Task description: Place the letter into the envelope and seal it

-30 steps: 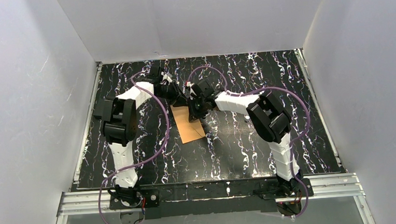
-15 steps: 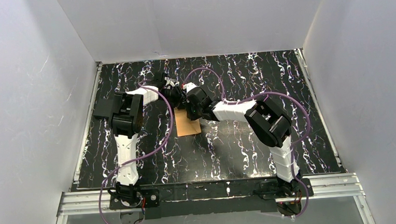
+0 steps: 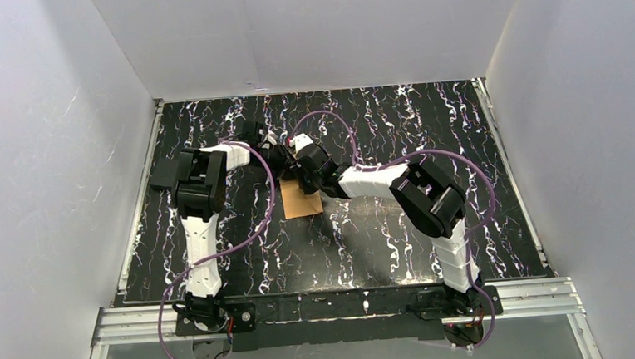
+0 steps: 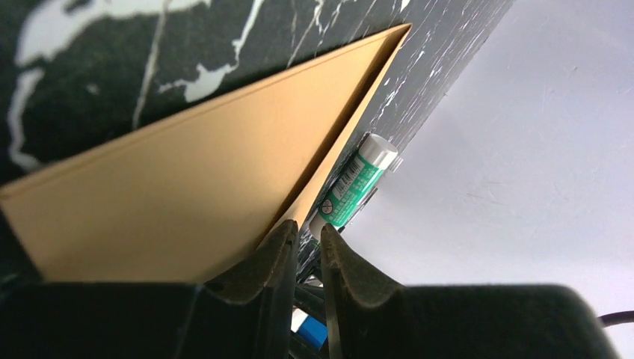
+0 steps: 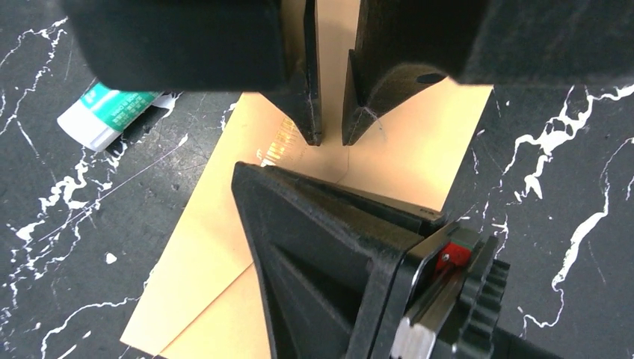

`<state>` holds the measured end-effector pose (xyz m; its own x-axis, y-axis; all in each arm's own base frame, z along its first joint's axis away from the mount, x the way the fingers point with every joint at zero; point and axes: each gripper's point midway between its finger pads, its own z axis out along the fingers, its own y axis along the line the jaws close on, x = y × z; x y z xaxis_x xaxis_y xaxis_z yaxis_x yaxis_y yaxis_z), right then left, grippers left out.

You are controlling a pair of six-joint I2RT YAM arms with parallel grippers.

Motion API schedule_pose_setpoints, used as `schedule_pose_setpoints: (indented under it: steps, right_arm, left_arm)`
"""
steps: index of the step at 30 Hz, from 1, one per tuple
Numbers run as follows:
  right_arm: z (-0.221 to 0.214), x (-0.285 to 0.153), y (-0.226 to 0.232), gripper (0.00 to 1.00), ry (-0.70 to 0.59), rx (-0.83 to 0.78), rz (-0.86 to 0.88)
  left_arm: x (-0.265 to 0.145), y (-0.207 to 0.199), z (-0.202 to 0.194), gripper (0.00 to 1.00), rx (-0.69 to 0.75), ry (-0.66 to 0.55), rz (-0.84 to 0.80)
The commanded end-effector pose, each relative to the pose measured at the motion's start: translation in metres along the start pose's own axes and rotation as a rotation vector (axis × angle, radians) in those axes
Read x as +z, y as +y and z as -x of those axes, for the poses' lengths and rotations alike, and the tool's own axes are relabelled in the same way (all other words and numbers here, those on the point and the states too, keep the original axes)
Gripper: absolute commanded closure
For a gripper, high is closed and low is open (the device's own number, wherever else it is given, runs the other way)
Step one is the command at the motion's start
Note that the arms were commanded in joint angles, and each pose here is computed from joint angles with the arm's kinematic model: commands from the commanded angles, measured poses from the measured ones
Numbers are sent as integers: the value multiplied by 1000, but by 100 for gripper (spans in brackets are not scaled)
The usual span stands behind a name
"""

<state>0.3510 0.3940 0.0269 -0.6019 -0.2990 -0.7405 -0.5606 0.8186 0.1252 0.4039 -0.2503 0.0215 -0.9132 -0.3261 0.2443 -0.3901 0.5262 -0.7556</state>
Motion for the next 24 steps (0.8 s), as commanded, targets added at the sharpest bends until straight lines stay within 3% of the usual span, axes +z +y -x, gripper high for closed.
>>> schedule_pose_setpoints:
  steps: [1,10,14,24]
  right_arm:
    - [-88,12,-62,74,233,-108,-232]
    - [-76,26,-46,75,146,-165,-148]
    - [-88,31,-29,74,161,-181,-57]
    - [-123,17,-36,77,269,-254,-91]
  left_arm:
    - [5,52,-25,82,-189,52,149]
    - [8,64,-28,84,-266,54,160]
    - [8,63,-26,85,-290,56,142]
    - [2,57,-16,85,-337,42,87]
